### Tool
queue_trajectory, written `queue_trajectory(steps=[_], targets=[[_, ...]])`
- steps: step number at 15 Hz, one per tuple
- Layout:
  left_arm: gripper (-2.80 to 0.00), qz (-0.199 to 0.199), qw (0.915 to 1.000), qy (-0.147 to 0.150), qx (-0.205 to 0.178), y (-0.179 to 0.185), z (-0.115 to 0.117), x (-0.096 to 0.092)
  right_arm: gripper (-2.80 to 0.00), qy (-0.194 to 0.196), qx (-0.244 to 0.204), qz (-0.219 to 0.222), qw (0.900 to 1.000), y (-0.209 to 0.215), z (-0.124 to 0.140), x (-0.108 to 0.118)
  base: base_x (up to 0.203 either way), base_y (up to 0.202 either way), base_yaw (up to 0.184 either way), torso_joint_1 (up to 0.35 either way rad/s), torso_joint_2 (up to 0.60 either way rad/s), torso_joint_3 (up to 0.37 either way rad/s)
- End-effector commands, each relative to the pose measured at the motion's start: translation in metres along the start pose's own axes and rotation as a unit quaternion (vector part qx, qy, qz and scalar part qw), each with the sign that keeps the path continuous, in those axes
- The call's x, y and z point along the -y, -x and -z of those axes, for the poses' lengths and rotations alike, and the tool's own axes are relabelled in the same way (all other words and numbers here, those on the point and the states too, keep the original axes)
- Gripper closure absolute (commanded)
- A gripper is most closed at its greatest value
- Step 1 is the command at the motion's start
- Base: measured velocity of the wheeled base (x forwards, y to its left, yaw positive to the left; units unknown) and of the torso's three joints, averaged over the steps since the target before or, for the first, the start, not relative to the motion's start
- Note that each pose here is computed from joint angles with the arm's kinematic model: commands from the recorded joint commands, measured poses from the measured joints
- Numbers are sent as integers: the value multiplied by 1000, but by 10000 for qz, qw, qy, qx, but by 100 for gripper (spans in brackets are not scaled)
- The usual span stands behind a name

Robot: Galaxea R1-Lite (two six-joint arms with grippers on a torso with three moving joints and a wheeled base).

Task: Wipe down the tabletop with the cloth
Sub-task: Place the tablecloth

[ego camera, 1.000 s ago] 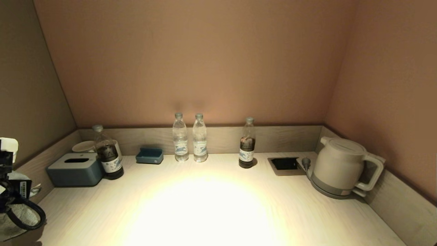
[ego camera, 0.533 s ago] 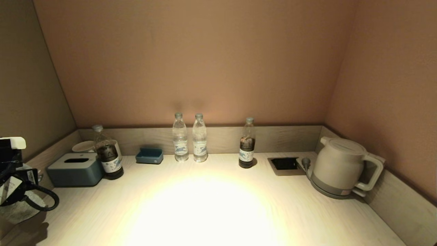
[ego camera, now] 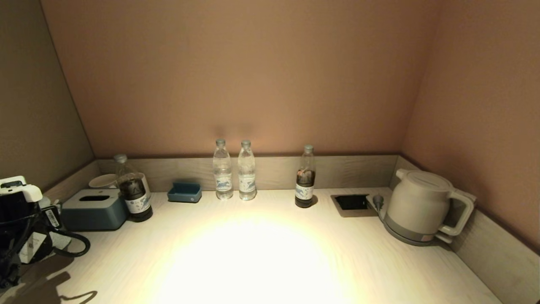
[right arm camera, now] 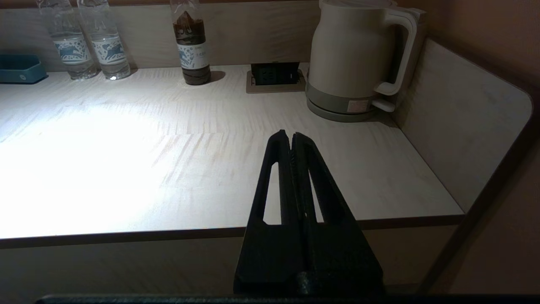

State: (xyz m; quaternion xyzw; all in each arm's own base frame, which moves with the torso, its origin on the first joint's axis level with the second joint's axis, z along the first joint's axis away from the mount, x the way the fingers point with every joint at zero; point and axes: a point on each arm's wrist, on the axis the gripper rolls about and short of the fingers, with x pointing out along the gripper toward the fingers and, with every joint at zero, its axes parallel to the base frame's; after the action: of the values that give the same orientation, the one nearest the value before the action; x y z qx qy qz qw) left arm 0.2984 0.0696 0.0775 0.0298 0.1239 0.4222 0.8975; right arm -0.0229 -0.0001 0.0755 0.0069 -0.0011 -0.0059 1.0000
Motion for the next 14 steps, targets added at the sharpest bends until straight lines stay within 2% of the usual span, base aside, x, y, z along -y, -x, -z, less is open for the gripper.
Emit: queue_trajectory(steps=[1,6,7,9,14], targets=[[0,-18,9999,-80,-91,-1,14,1,0,0,-3,2,10000,0,0,0,0,0,0,0,0,0],[0,-25,9999,-54,-114,-1,16,0,0,0,-3,2,10000,0,0,0,0,0,0,0,0,0],[-280,-24,9999,-48,-107,-1,16,1,0,0,-3,-4,10000,0,0,0,0,0,0,0,0,0],[-280,-25,9999,-34,-91,-2,15,1,0,0,-3,2,10000,0,0,0,0,0,0,0,0,0],[-280,-19,9998,-87,157,2,-7,-1,0,0,-3,2,10000,0,0,0,0,0,0,0,0,0]])
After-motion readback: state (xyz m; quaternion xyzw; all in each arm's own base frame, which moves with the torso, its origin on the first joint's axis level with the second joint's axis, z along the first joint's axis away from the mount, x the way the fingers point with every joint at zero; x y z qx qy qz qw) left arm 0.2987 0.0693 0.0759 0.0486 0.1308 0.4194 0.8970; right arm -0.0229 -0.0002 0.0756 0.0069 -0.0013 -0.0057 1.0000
